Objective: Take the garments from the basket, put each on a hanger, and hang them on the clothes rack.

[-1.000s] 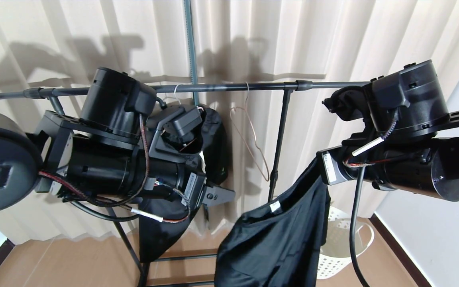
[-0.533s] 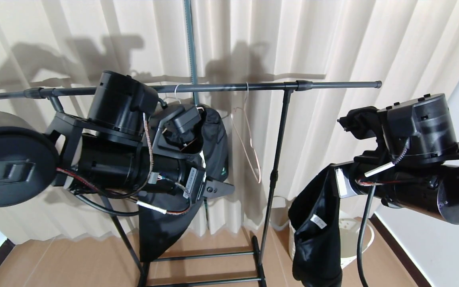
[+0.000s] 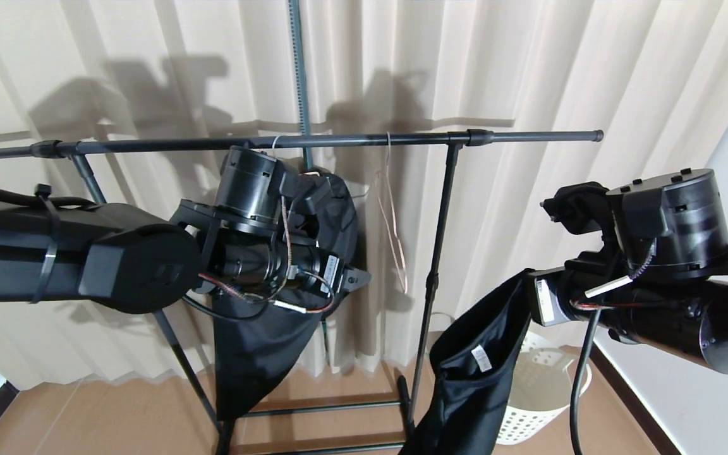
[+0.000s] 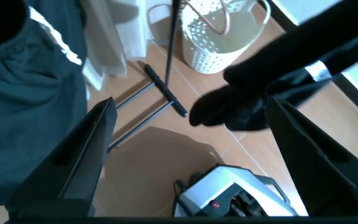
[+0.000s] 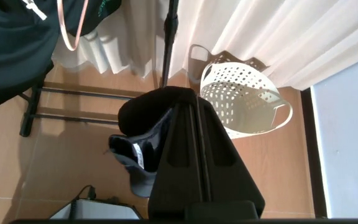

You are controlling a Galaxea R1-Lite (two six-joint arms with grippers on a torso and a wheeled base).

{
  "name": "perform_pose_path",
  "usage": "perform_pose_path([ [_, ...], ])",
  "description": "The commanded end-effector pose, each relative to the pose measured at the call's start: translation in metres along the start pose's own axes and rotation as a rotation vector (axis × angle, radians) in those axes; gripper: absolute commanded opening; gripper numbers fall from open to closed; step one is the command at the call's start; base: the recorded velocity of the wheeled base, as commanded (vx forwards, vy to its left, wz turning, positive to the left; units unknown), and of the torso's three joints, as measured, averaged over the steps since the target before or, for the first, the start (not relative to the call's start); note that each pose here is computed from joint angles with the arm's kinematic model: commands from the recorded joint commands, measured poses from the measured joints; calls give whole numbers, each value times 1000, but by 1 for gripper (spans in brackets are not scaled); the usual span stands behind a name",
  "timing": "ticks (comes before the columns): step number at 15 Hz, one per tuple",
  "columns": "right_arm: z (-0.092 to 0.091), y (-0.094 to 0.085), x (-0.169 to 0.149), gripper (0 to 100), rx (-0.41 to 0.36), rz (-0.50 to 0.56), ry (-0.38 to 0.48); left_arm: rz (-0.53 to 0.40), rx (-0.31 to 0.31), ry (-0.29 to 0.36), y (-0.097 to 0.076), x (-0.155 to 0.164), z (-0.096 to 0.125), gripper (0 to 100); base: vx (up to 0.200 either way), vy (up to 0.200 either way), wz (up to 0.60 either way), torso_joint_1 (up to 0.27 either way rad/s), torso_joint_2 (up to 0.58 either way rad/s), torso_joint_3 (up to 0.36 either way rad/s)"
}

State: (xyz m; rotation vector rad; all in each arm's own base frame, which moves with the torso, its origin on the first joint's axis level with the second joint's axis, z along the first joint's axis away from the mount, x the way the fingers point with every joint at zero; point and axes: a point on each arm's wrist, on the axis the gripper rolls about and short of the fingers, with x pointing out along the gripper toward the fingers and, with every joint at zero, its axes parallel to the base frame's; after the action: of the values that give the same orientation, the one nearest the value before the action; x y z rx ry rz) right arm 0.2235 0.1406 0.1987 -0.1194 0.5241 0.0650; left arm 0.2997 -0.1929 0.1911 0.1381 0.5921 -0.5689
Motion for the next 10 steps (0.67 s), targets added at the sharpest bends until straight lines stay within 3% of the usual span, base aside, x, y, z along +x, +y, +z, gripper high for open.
perform_pose_path([
  [1,0,0,1,0,0,-2,1,12,-7,21,4,15,-2,100,200,0,0,7,2,2],
  [4,-1,0,2,0,0,-3,5,11,-3,16,4,22,-2,100,0,0,0,0,0,0],
  [8,-2,1,3,0,-2,-3,8,19,-7,-48,4,35,6,100,0,0,0,0,0,0],
  [10,-3,2,6,0,-4,-5,17,87,-6,-67,3,49,14,100,0,0,0,0,0,0],
])
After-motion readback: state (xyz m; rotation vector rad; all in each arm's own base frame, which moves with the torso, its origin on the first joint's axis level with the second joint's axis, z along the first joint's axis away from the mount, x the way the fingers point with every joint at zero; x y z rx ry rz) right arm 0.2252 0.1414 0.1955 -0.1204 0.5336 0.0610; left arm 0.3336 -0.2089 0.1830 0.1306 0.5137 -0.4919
